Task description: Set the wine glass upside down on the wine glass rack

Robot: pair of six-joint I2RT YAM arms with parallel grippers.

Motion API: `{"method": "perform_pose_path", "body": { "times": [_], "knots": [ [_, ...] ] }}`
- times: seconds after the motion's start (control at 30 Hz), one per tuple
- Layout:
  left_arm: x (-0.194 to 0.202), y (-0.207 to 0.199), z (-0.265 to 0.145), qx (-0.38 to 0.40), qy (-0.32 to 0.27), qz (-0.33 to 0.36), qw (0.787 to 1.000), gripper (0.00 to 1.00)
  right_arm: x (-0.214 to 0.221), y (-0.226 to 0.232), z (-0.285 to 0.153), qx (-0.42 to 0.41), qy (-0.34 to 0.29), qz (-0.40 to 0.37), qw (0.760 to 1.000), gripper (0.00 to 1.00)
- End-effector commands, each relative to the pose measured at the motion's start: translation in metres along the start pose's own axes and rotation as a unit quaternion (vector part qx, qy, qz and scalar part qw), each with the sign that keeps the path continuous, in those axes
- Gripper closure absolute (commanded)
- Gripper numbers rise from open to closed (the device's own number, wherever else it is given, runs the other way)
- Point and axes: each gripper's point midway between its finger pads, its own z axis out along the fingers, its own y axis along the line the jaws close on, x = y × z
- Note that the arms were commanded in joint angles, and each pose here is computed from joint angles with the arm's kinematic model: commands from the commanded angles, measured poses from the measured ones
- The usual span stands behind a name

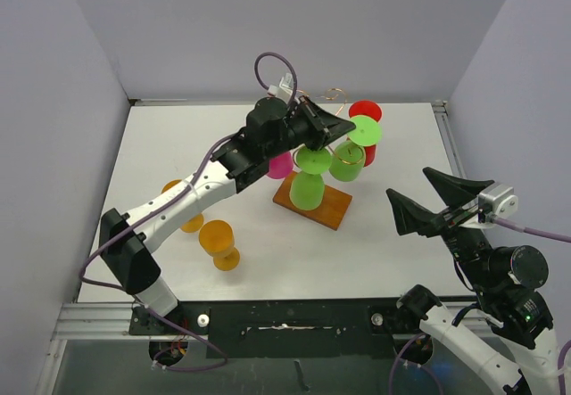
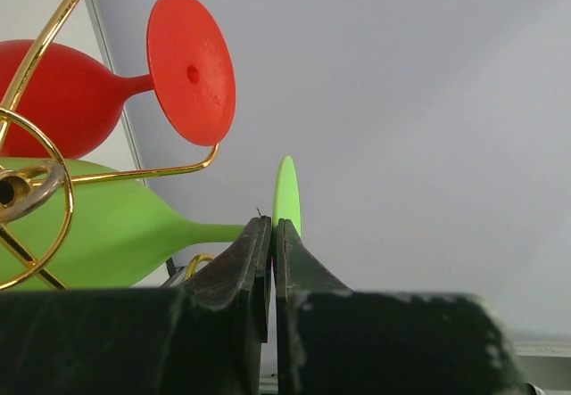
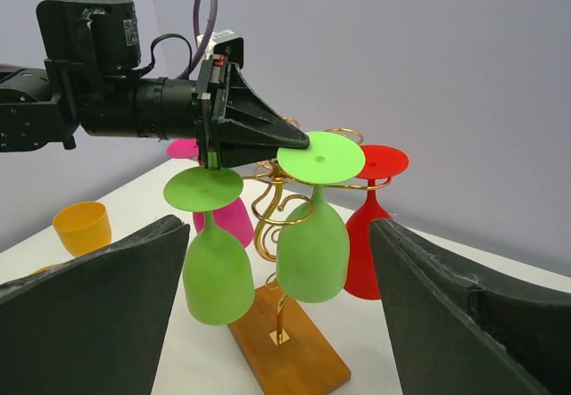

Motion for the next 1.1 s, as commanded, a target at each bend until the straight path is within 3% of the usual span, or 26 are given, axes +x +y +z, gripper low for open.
{"method": "perform_pose_path", "body": {
  "times": [0.0, 0.6, 1.07],
  "knots": [
    [-0.017, -0.037, -0.02, 0.045, -0.031, 0.016, 0.998, 1.0, -0.013, -0.003, 0.002, 0.01, -0.029, 0.008, 0.999, 0.15],
    [-0.02, -0.035, -0.046, 0.05, -0.043, 0.006, 0.998, 1.0, -0.016, -0.001, 0.0, 0.004, -0.041, 0.015, 0.999, 0.15],
    [0.003, -0.042, -0.06, 0.077, 0.009, -0.021, 0.997, 1.0, -0.018, -0.004, -0.002, 0.013, -0.047, 0.018, 0.999, 0.15]
  ]
}}
